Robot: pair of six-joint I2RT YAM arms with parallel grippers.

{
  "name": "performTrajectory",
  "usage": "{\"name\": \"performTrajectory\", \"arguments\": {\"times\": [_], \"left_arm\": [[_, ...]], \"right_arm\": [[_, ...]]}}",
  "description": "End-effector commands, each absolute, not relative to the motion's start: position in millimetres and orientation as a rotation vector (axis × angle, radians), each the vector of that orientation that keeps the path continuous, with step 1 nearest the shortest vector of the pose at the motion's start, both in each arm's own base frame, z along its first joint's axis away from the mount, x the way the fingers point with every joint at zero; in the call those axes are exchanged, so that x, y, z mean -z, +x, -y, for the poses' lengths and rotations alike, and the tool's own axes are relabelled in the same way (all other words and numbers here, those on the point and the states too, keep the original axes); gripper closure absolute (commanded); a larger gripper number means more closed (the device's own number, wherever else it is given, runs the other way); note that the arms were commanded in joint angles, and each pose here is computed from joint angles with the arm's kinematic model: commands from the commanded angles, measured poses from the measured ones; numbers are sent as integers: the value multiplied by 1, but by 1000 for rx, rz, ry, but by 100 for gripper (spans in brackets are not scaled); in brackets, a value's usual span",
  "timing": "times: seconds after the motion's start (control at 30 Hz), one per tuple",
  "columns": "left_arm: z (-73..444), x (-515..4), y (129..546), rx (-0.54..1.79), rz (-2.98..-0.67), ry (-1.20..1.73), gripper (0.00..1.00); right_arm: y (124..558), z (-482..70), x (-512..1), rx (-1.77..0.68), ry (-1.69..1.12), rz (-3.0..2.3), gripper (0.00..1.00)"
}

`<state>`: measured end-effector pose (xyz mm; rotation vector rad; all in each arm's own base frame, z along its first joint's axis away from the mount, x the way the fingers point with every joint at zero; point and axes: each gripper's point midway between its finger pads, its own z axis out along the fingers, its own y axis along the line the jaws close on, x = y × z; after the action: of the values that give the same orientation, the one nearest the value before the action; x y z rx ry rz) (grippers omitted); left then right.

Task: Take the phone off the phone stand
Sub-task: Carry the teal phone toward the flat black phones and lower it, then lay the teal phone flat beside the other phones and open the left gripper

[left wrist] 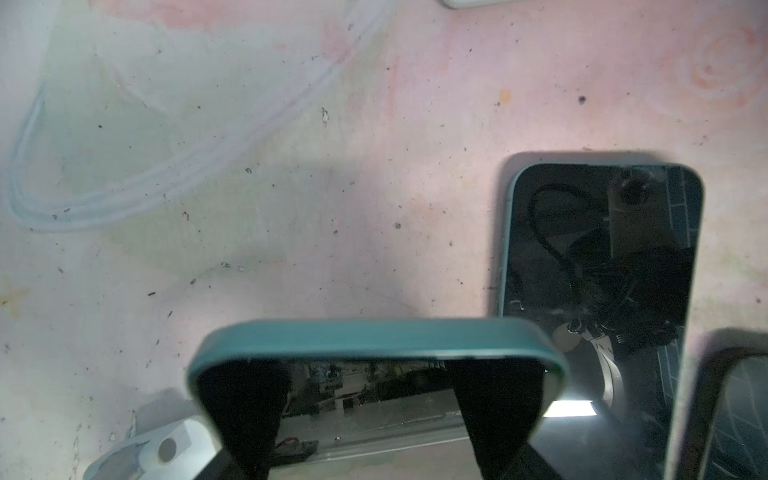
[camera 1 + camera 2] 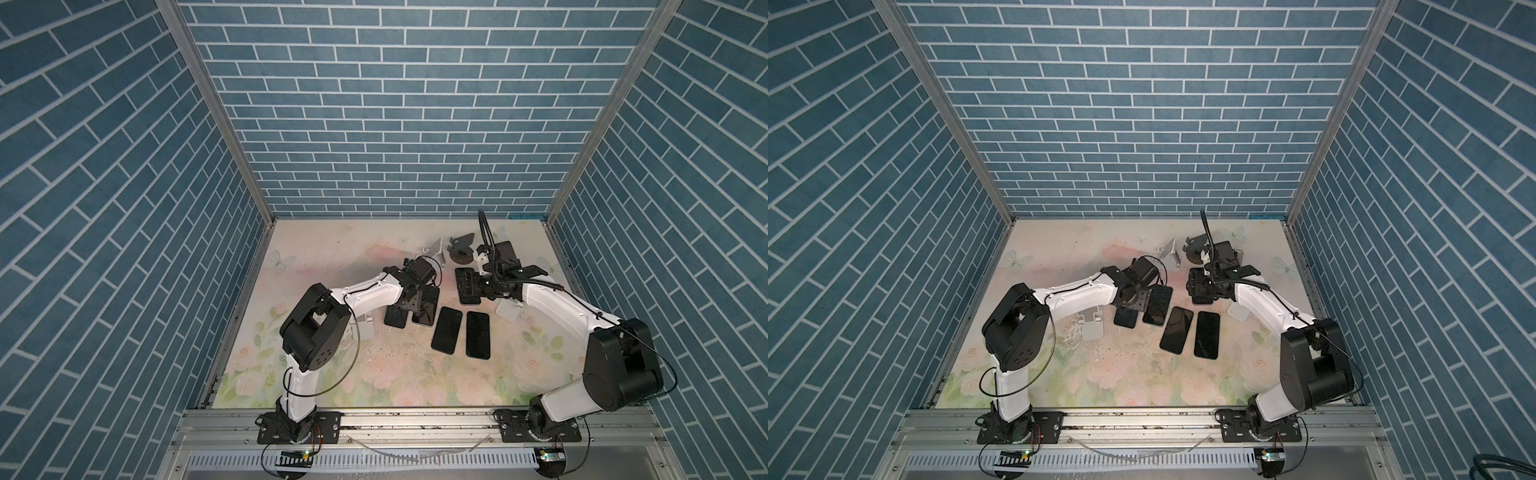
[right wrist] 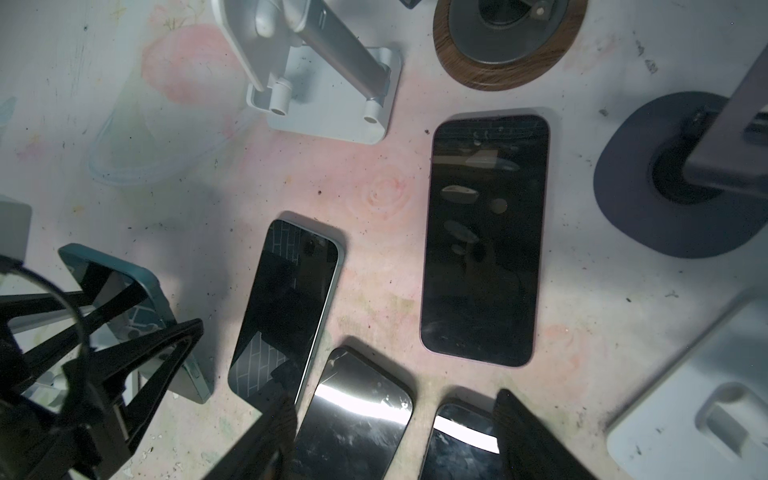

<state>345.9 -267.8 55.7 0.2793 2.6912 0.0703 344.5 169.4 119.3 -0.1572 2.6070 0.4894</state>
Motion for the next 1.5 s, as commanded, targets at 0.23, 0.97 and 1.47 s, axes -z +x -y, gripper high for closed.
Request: {"name": "performTrajectory", "arguments": {"times": [0.23,0.97,1.47], "left_arm": [[267,-35,351,-60,-2736,252,45],[256,-11,349,-115,-2790,247,41],[247,-20,347,-167,-2778,234,28]], "right_arm": [[343,-170,-121,-499,-207,-2600,24],[346,-176,-122,-533,-196,-2607,24],[348,-176,-127,-544,-178,-2587,24]]}}
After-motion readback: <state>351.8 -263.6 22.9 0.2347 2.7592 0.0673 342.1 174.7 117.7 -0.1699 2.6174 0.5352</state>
